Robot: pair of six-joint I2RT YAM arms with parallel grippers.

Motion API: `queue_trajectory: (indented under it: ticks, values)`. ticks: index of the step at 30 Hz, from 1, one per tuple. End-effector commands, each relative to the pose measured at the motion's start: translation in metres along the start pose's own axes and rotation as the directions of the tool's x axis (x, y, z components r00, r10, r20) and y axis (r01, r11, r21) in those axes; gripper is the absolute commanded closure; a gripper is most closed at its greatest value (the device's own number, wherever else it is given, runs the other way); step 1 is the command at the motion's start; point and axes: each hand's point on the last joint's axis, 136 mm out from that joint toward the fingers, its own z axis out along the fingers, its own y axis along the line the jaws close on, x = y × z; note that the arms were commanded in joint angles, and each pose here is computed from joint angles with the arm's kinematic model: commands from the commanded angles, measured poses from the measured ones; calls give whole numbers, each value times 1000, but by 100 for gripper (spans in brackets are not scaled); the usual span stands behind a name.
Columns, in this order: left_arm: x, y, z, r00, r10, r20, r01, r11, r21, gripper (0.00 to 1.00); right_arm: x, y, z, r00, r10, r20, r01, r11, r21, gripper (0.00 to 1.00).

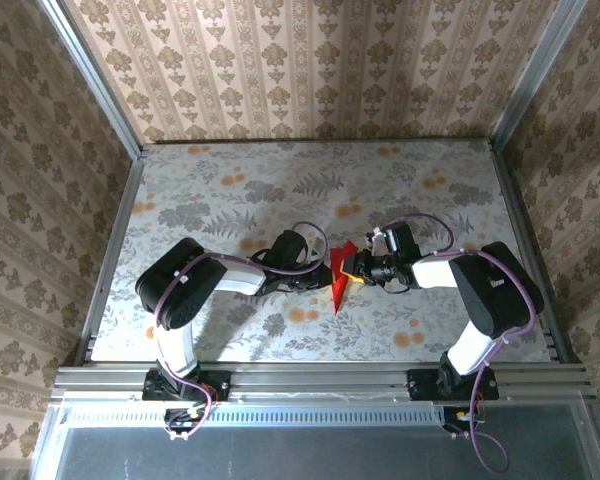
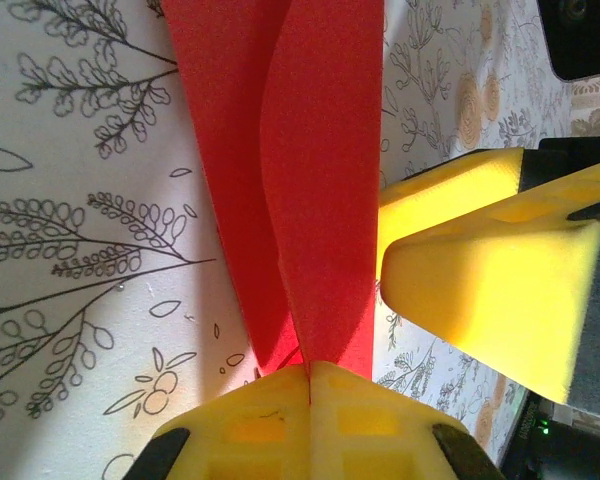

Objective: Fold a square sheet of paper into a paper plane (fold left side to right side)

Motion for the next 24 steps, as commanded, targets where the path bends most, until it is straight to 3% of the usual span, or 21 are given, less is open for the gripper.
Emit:
queue_trajectory:
  ticks: [1, 10, 24]
  values:
    - [-4, 2, -1, 1000, 23, 7, -22, 1000, -16, 100, 27, -52, 10, 997, 51, -51, -40, 979, 198, 64]
    - [-1, 10, 4, 1000, 21, -10, -22, 999, -35, 100, 26, -51, 9, 997, 49, -54, -38, 980, 197, 64]
    - [-3, -6, 7, 996, 87, -10, -87, 996, 9, 100, 27, -51, 11, 997, 50, -65, -37, 980, 196, 64]
